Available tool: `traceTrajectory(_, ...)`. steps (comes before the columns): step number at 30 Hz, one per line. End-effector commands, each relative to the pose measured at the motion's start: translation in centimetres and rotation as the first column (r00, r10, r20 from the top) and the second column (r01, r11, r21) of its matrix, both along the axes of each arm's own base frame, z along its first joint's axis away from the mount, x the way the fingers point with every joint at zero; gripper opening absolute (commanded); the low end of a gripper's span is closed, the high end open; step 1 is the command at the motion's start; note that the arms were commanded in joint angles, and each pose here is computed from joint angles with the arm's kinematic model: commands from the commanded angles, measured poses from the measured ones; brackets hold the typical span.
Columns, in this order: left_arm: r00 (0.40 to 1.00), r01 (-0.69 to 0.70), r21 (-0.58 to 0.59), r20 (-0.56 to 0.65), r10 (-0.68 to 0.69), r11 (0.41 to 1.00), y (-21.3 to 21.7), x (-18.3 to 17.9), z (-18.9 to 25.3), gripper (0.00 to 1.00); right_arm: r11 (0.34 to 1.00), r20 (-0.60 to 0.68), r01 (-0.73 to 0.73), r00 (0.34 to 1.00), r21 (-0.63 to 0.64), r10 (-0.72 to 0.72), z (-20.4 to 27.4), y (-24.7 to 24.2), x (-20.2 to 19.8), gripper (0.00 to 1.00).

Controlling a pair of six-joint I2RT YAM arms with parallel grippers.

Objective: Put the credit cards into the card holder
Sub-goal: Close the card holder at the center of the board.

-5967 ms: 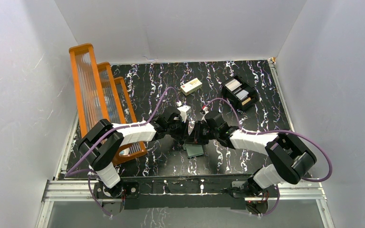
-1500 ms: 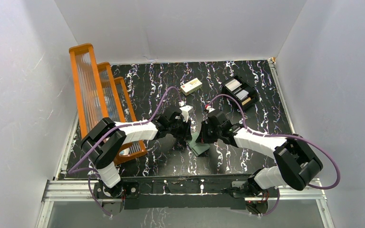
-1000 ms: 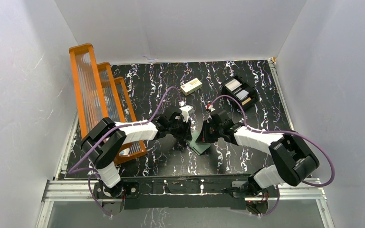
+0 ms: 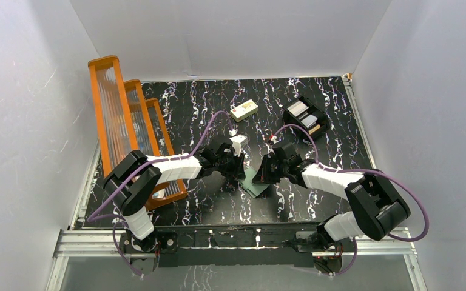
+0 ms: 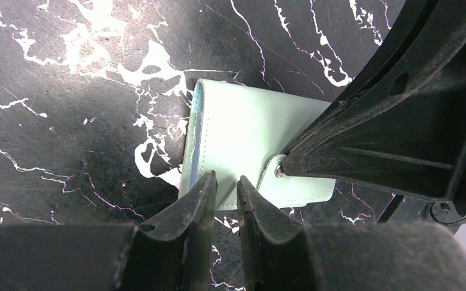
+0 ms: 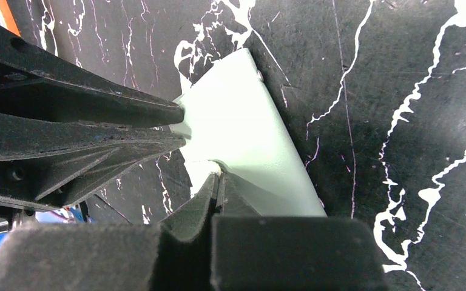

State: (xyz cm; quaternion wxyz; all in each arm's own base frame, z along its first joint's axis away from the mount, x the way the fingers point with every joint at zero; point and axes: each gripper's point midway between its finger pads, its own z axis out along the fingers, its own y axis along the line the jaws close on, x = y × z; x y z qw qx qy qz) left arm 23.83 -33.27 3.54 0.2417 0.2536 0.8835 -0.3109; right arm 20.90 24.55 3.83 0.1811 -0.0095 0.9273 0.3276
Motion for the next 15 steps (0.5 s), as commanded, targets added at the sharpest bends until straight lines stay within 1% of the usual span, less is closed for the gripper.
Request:
traceTrajectory(1,0.999,0.006,0.111,-0.046,-0.001,0.994,2.0,-1.3,-2.1,0.2,0.993,-0.039,0.048,0.998,-0.11,-0.053,-2.7,-2.4,-0.6,0.0)
traceTrajectory(6,0.999,0.005,0.111,-0.047,0.0,0.994,2.0,-1.2,-2.1,0.2,0.986,-0.058,0.059,0.996,-0.158,-0.069,-3.7,-3.3,-0.8,0.0)
traceTrajectory(12,0.999,0.0,0.104,-0.048,0.005,0.995,2.0,-1.3,-1.8,0.2,0.973,-0.098,0.077,0.99,-0.218,-0.1,-5.4,-4.8,-2.1,0.0)
traceTrajectory(15,0.999,-0.004,0.073,-0.04,0.007,0.997,1.5,-1.2,-0.6,0.2,0.968,-0.111,0.082,0.988,-0.236,-0.111,-5.9,-5.3,-2.5,0.0)
